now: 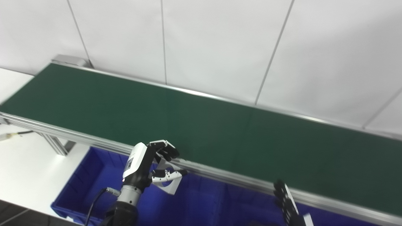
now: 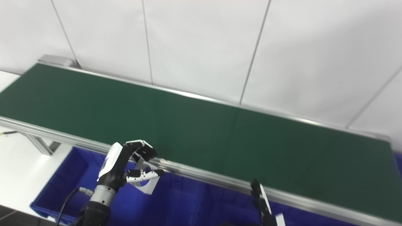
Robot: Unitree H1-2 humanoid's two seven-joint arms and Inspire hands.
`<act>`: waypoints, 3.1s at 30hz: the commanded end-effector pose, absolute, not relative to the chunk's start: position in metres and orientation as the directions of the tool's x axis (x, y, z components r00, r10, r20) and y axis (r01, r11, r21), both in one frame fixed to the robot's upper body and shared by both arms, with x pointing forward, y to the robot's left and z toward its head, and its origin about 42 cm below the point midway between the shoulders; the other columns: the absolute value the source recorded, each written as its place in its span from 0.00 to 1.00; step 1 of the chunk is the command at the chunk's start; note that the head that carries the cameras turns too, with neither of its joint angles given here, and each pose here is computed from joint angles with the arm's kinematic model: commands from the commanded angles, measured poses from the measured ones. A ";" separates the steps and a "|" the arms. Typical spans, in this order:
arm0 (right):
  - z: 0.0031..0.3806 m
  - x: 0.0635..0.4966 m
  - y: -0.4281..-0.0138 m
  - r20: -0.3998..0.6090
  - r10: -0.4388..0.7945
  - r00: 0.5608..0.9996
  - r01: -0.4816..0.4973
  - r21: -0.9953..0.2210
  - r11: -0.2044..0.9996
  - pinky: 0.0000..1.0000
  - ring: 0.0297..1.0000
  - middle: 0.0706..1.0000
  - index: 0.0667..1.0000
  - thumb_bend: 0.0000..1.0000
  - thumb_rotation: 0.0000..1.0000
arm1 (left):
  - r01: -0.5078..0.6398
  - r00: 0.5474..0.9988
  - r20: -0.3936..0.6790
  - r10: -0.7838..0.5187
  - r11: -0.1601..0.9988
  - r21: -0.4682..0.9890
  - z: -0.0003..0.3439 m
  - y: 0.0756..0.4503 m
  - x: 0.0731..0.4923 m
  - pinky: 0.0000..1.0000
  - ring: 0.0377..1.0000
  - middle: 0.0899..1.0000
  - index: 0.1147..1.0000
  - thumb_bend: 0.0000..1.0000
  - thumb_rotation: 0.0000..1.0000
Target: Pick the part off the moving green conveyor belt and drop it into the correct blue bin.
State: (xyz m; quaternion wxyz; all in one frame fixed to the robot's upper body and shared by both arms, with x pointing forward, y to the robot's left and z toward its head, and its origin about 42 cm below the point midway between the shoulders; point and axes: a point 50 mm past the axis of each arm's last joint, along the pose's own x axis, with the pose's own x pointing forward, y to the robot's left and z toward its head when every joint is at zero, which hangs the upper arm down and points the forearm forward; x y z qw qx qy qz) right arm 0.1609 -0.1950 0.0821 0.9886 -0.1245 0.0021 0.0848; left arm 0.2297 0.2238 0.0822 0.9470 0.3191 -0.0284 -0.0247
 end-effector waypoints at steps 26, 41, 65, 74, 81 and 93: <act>0.119 0.174 -0.177 0.012 0.174 0.985 -0.165 -0.264 0.950 0.88 0.93 0.95 0.99 0.78 0.48 | 0.387 0.910 -0.253 -0.327 0.458 0.800 0.106 0.210 0.231 0.38 0.45 0.47 0.43 0.47 0.00; 0.121 0.174 -0.174 0.003 0.175 0.985 -0.167 -0.273 0.947 0.89 0.93 0.96 0.99 0.78 0.48 | 0.417 0.897 -0.321 -0.302 0.345 0.841 0.110 0.208 0.229 0.82 0.93 0.97 0.97 0.76 0.03; 0.125 0.169 -0.167 -0.114 0.196 0.974 -0.222 -0.307 0.925 0.89 0.94 0.98 0.99 0.81 0.26 | 0.417 0.909 -0.128 -0.397 0.882 0.220 0.119 0.244 0.232 0.78 0.84 0.87 0.86 0.85 0.29; 0.125 0.167 -0.166 -0.141 0.182 0.973 -0.219 -0.321 0.921 0.90 0.94 0.98 1.00 0.83 0.13 | 0.430 0.902 -0.125 -0.412 0.880 0.203 0.116 0.246 0.232 0.76 0.82 0.86 0.89 0.82 0.21; 0.125 0.166 -0.166 -0.157 0.177 0.972 -0.220 -0.331 0.918 0.90 0.94 0.99 1.00 0.83 0.15 | 0.439 0.898 -0.124 -0.421 0.871 0.222 0.116 0.246 0.230 0.77 0.83 0.88 0.88 0.82 0.17; 0.123 0.171 -0.146 -0.143 0.150 0.978 -0.189 -0.318 0.929 0.89 0.94 0.99 1.00 0.81 0.09 | 0.435 0.900 -0.110 -0.421 0.861 0.265 0.116 0.264 0.235 0.77 0.83 0.87 0.86 0.84 0.16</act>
